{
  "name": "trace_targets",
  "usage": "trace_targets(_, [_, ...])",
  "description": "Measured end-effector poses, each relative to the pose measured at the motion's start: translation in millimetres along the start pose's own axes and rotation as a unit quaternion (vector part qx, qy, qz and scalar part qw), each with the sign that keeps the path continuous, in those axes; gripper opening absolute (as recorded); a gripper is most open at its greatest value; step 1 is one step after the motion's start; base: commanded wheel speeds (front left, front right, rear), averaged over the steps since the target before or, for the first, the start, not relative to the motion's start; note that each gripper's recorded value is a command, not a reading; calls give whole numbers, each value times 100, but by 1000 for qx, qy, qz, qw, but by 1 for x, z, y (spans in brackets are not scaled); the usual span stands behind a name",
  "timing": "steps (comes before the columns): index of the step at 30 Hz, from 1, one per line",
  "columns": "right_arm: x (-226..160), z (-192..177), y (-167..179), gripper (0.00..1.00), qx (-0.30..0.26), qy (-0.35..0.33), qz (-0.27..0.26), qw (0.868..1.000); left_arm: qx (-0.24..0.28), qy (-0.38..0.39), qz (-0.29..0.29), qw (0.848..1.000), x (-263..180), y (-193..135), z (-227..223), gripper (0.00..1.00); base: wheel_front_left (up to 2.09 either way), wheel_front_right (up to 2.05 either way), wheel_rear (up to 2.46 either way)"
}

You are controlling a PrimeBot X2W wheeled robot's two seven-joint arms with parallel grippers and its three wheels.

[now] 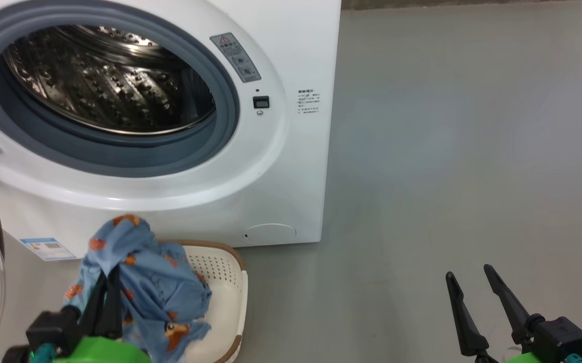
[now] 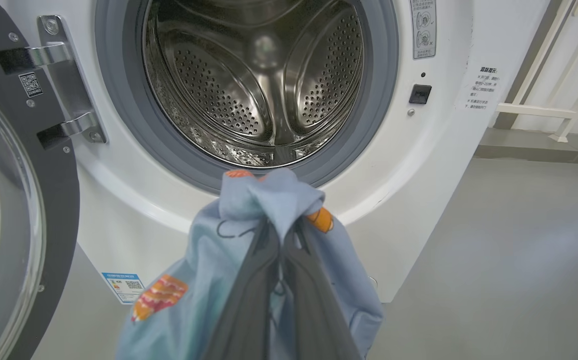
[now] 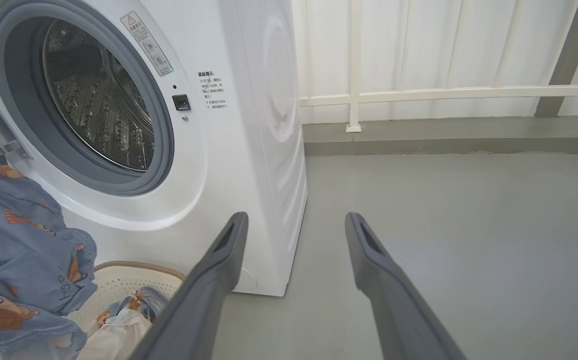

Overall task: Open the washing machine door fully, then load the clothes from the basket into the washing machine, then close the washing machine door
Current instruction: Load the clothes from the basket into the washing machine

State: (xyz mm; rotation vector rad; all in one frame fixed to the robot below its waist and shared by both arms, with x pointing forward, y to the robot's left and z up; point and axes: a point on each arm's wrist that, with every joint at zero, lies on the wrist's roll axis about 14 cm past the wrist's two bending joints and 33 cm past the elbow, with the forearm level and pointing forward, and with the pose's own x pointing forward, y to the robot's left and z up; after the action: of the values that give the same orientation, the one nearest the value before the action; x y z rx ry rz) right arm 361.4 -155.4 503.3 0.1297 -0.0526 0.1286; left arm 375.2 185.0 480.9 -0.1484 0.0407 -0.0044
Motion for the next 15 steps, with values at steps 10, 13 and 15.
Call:
trace_targets(10, [21,-6,-5,100,-4,5,1,1000,-20,4,11,1000,54,7,-2,0,0,0,0])
trace_targets(13, [31,-10,-8,100,-5,7,1,1000,-29,6,9,1000,78,7,-3,0,0,0,0])
trace_targets(15, [42,-16,-10,100,-5,11,2,1000,-37,19,8,999,103,8,-7,0,0,0,0])
